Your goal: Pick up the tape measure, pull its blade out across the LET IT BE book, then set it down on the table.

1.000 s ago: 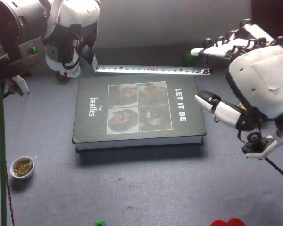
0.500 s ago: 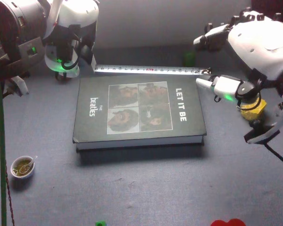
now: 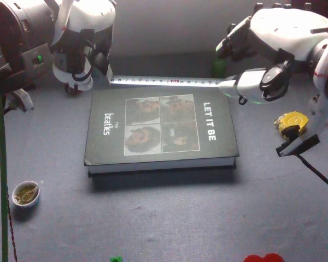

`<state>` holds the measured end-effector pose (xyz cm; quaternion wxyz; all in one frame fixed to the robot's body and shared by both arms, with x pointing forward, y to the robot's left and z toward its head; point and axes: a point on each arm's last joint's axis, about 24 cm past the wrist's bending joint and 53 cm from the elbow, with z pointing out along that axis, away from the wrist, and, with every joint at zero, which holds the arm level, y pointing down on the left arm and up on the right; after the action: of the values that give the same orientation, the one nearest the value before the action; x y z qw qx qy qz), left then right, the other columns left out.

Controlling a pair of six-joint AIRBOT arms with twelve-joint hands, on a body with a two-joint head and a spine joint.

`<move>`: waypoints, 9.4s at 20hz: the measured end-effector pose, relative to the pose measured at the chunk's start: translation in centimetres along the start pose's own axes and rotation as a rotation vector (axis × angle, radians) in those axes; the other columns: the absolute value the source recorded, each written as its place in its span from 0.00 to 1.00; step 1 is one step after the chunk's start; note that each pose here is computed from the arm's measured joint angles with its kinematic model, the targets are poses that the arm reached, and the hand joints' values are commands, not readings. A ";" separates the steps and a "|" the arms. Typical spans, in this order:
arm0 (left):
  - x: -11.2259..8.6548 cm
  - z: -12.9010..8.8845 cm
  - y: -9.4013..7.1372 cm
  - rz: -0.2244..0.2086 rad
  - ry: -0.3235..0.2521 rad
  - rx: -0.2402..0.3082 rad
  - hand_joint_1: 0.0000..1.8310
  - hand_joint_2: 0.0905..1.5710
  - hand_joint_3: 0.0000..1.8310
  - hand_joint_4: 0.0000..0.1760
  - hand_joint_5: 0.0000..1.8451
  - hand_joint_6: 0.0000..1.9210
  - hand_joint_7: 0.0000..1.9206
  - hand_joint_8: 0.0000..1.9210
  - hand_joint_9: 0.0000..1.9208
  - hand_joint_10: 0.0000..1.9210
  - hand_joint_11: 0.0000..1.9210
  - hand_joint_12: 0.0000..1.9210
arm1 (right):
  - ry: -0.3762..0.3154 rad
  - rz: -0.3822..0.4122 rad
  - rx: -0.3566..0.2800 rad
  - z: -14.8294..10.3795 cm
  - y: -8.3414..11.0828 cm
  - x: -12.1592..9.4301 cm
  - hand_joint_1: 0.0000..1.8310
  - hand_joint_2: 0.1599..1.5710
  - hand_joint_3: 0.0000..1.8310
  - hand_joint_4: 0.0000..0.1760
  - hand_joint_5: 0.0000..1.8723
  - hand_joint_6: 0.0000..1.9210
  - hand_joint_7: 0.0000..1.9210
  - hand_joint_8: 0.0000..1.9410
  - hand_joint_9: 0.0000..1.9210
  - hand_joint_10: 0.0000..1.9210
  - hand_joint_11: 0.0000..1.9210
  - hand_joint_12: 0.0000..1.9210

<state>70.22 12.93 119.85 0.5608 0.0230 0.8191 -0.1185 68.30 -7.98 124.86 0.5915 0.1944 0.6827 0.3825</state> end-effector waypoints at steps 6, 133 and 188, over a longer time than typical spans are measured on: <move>0.0 0.0 0.0 0.000 0.000 -0.001 0.76 0.67 0.00 0.00 0.58 0.32 0.56 0.47 0.47 0.65 0.46 0.54 | 0.018 -0.026 0.050 0.0 0.2 0.2 0.55 0.65 0.00 0.00 0.43 0.01 0.46 0.01 0.40 0.05 0.14 0.63; 0.1 -0.3 -0.3 -0.080 0.018 0.032 0.76 0.67 0.00 0.00 0.59 0.29 0.56 0.48 0.47 0.65 0.46 0.54 | -0.053 -0.167 0.129 -2.0 -4.7 -6.6 0.66 0.69 0.00 0.00 0.49 0.62 0.52 0.45 0.48 0.30 0.31 0.67; -0.1 -0.7 1.0 -0.057 0.014 -0.022 0.76 0.67 0.00 0.00 0.59 0.30 0.56 0.46 0.48 0.64 0.46 0.53 | -0.096 -0.180 0.164 -2.4 -5.8 -8.2 0.42 0.62 0.00 0.00 0.29 0.00 0.32 0.00 0.27 0.03 0.00 0.59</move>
<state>69.81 14.10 119.95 0.5519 -0.0056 0.8245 -0.1250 68.92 -18.23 125.89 0.6375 0.1979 0.6974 0.2609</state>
